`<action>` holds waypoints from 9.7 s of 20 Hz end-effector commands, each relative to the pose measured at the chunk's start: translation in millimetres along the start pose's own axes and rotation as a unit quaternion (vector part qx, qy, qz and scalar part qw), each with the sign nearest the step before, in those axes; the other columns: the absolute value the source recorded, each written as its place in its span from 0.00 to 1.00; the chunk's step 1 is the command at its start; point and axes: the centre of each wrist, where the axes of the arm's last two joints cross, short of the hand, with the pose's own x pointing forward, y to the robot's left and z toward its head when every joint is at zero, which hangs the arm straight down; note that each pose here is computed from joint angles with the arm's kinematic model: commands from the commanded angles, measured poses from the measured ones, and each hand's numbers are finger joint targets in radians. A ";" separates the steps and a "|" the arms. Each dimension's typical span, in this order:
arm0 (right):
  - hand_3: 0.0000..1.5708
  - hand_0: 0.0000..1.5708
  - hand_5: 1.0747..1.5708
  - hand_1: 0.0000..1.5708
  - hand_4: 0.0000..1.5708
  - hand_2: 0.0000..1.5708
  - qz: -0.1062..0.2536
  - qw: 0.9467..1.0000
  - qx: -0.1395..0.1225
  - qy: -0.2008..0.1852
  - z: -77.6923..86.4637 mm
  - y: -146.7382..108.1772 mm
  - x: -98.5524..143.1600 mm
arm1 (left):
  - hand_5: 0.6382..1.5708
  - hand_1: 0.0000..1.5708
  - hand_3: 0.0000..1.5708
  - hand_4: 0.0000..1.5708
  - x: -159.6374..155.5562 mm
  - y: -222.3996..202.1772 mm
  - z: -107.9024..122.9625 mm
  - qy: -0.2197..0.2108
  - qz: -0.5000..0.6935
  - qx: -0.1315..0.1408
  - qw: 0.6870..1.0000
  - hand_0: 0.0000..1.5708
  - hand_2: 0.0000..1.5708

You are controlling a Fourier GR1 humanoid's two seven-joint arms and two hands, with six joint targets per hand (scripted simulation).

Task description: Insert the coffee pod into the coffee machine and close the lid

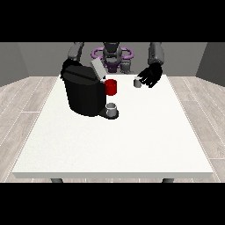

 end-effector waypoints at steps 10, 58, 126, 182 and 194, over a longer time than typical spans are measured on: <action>0.00 0.00 1.00 0.00 0.31 0.00 -0.018 0.999 0.027 -0.027 -4.4 4.1 8.6 | 1.00 0.80 0.81 0.34 33.2 80.1 -15.9 -0.025 -0.017 0.034 0.999 0.80 0.84; 0.00 0.00 1.00 0.00 0.29 0.00 -0.011 0.995 0.036 -0.091 -8.7 4.8 47.9 | 1.00 0.78 0.76 0.31 82.8 114.9 -41.1 -0.024 -0.021 0.079 0.996 0.78 0.81; 0.00 0.00 1.00 0.00 0.23 0.00 0.041 0.995 -0.073 0.062 47.4 -75.4 -44.7 | 1.00 0.00 0.00 0.14 2.2 -98.2 22.0 0.022 0.392 -0.024 0.919 0.00 0.00; 0.00 0.00 1.00 0.00 0.03 0.00 0.071 0.982 0.152 -0.086 -78.9 28.7 82.8 | 1.00 0.00 0.00 0.00 0.1 -80.7 112.7 -0.014 0.434 0.078 0.898 0.00 0.00; 0.00 0.00 1.00 0.00 0.00 0.00 0.086 0.980 0.153 -0.090 -91.5 41.9 89.4 | 1.00 0.00 0.00 0.09 -0.8 -60.8 112.7 -0.029 0.440 0.074 0.895 0.00 0.00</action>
